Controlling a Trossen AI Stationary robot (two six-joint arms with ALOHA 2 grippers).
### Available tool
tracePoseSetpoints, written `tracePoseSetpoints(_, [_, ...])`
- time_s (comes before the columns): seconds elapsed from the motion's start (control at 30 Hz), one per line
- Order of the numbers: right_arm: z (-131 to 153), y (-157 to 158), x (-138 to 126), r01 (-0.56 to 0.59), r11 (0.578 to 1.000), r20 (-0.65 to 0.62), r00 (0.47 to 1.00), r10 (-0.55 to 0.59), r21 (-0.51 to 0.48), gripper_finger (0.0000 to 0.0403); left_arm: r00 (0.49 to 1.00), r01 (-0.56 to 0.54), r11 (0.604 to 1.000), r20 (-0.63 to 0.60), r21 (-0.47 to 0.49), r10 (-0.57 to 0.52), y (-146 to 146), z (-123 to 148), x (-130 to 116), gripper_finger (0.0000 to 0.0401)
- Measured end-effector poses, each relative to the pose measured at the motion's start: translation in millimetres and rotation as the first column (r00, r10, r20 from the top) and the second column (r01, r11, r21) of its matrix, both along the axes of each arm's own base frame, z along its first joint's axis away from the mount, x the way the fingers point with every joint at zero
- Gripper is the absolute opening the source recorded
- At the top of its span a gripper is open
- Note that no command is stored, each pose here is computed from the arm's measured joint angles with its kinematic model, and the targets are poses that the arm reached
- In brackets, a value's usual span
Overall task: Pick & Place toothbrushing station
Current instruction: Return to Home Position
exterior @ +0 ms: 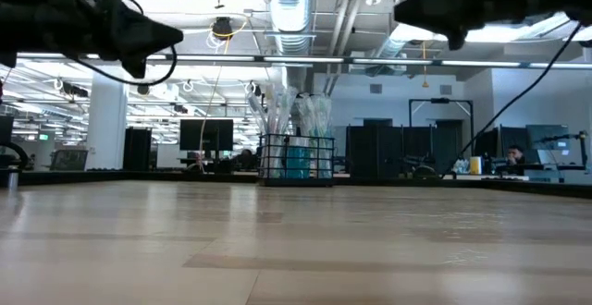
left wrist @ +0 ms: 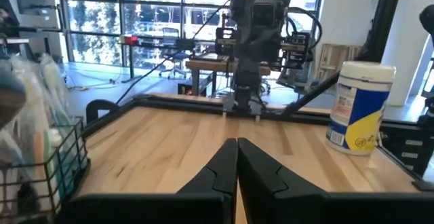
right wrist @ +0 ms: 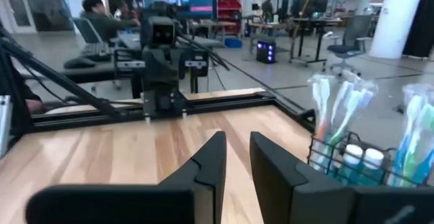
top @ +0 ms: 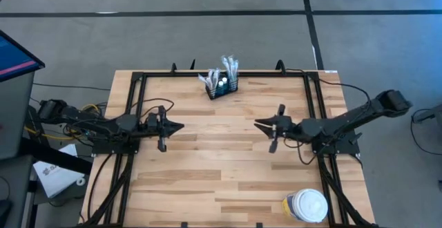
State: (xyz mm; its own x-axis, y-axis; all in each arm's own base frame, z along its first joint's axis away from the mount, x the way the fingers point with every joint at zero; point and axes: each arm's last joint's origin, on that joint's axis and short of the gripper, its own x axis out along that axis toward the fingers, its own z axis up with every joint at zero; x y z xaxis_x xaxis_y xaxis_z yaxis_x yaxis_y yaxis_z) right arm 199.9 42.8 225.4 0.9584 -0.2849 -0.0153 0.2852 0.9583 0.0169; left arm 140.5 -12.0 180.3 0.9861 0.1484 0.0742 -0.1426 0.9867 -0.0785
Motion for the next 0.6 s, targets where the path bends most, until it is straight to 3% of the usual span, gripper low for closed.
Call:
tracePoseSetpoints(0.23, [-23, -2, -25, -0.030, 0.999, 0.074, 0.997, 0.028, 0.022, 0.0058, 0.999, -0.005, 1.000, -0.040, -0.003, 0.005, 1, -13, -3, 0.0004])
tracePoseSetpoints(0.53, [-52, -3, -59, -0.035, 0.996, 0.181, 0.983, 0.019, 0.085, 0.0058, 1.000, 0.022, 0.999, 0.018, -0.033, -0.021, -2, -6, -8, 0.0004])
tracePoseSetpoints(0.6, [-55, 0, -60, -0.027, 0.996, 0.152, 0.988, 0.015, 0.082, 0.0058, 0.998, 0.023, 0.999, 0.053, -0.038, -0.021, -2, -2, -10, 0.0004])
